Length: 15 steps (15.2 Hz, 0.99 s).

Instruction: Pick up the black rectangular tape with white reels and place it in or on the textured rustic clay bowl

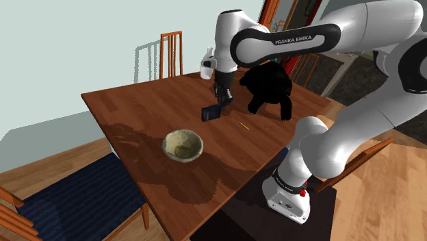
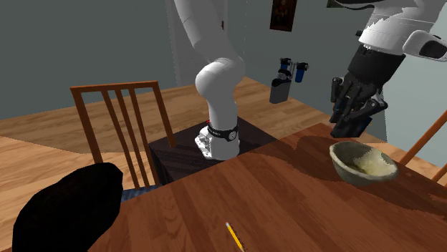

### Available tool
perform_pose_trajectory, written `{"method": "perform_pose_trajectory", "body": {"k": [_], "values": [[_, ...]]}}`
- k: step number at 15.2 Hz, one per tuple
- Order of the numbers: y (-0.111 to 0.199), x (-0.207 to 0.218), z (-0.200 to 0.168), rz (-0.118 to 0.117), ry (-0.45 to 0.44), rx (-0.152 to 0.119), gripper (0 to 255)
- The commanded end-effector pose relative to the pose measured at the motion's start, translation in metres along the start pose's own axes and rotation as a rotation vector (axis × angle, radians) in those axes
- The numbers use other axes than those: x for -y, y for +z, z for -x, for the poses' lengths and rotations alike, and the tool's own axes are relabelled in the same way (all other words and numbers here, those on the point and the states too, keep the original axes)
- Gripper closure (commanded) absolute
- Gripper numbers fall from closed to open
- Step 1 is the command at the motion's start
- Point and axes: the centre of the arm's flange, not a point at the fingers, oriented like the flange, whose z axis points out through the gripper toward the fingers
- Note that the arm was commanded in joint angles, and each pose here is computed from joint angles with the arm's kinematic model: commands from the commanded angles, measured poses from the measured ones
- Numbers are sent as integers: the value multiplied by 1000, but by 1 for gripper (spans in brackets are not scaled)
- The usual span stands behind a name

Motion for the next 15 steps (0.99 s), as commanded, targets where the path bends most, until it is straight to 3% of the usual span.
{"method": "perform_pose_trajectory", "body": {"k": [1,7,15], "values": [[-1,-2,-27,0,1,-1,255],[-15,-1,-105,0,1,-1,255],[21,-4,-115,0,1,-1,255]]}}
